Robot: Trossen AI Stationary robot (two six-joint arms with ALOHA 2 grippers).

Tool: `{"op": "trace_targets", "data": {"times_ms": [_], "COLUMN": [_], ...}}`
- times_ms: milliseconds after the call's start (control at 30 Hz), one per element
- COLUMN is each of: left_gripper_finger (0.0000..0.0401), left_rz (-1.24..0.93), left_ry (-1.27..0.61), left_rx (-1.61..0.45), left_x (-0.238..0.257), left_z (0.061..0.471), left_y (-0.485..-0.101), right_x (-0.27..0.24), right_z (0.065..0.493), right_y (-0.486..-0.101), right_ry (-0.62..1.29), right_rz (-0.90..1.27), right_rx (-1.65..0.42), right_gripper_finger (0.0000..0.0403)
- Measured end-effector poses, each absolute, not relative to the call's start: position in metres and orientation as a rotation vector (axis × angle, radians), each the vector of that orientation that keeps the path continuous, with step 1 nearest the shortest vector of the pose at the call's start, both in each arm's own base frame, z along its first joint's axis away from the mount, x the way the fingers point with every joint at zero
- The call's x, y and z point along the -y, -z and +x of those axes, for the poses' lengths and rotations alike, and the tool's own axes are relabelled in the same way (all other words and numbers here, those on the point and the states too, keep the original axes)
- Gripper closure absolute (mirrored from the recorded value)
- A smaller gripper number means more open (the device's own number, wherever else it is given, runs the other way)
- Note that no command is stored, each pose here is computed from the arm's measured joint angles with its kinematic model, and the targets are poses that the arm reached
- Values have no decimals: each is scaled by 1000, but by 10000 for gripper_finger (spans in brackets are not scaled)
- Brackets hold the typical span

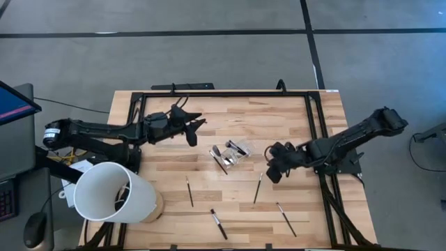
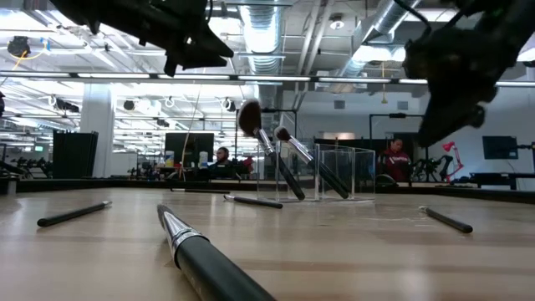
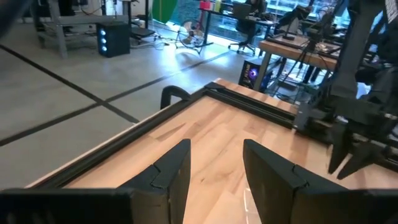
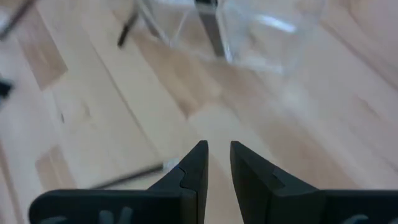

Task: Put items in baskets/containers
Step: Put the black foundation brush into the transparent organizer

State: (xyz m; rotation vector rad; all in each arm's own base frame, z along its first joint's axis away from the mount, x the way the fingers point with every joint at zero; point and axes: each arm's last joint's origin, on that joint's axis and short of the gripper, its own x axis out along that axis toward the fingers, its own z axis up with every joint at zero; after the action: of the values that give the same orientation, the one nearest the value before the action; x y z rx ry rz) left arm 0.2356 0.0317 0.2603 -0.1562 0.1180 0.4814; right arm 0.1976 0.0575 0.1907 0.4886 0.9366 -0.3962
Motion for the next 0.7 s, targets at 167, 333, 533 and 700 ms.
{"op": "trace_targets", "data": {"times_ms": [167,333,533,700], "left_gripper_finger": [257,257,257,257], "left_rz": [-129,-85,-17,-11], "left_ry": [-423,-341,-160,-120], "left_rx": [-125,-101,-9,7], "left_x": [-41,-49,-52,-50], "left_z": [235,235,234,234], "left_y": [-261,-265,-276,-277], "right_x": [-72,-91,-125,-158], "right_z": [206,221,242,245], "right_y": [-209,-214,-216,-211], "right_ry": [471,489,453,430], "right_rz": [504,492,490,571], "right_rx": [-1095,-1242,-1329,-1451], "right_gripper_finger": [344,344,344,339]}}
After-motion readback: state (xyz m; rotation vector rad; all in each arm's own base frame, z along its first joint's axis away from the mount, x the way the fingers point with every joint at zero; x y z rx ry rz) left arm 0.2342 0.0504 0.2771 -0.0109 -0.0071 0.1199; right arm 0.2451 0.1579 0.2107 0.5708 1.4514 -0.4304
